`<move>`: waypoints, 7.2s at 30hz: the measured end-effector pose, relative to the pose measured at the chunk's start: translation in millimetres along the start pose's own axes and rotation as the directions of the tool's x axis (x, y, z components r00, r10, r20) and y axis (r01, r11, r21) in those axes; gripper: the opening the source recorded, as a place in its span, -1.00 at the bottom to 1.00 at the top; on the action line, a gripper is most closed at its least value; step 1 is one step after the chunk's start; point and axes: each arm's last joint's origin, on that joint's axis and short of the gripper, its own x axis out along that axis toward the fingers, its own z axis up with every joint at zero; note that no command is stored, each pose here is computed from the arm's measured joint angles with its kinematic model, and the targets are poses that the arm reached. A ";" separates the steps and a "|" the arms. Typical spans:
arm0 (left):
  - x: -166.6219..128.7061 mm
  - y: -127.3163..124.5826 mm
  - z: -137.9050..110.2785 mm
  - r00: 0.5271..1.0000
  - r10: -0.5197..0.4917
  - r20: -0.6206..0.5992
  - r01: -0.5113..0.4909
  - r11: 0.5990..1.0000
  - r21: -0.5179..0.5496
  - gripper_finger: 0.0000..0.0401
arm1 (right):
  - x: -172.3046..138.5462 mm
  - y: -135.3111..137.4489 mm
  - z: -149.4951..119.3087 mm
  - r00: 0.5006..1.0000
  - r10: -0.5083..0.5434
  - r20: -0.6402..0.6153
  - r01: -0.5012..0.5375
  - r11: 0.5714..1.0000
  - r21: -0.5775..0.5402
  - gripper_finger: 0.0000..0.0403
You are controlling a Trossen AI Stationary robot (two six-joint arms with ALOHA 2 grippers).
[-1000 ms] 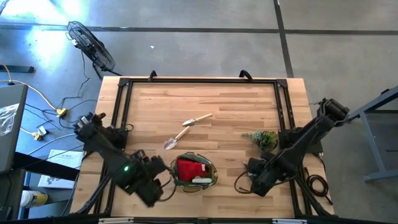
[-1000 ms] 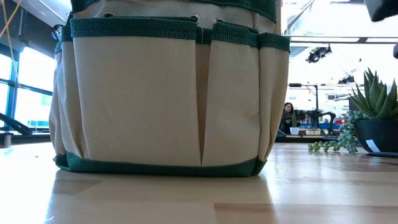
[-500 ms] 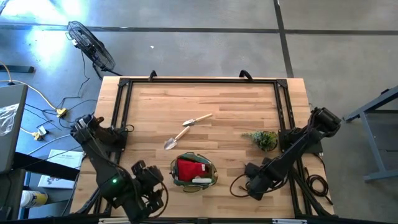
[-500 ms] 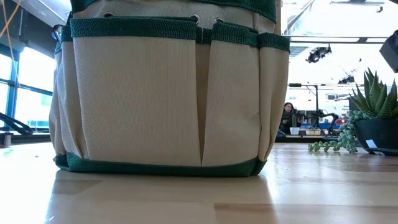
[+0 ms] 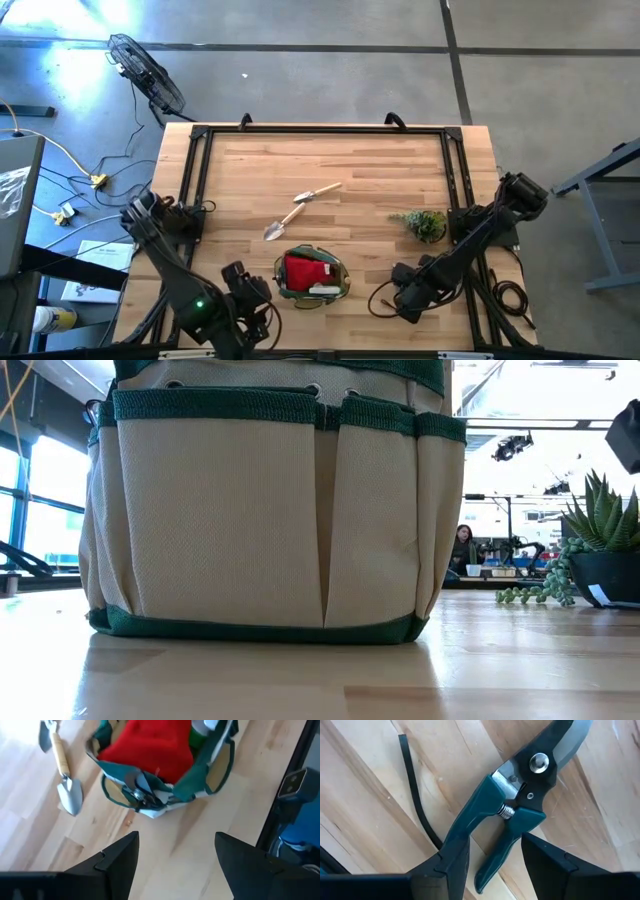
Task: Pick & Place Garden tools in Gardening bag
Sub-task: Put the green shear scissors into the gardening bag
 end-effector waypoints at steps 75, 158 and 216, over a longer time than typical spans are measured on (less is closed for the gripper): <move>5.3 -7.1 -1.1 1.000 -0.019 0.012 0.019 1.000 -0.013 0.25 | 21.0 -5.8 2.8 0.988 -0.151 0.016 0.152 0.978 -0.141 -0.83; 10.2 -15.5 -13.5 1.000 0.002 0.028 -0.004 0.997 0.081 0.25 | -180.3 73.3 176.5 0.158 0.973 0.169 0.055 0.163 -0.985 -0.84; -0.1 -40.1 -75.2 0.995 -0.045 0.088 0.024 0.975 0.219 0.25 | -167.0 58.0 231.6 0.262 0.919 0.294 -0.065 0.320 -0.945 -0.84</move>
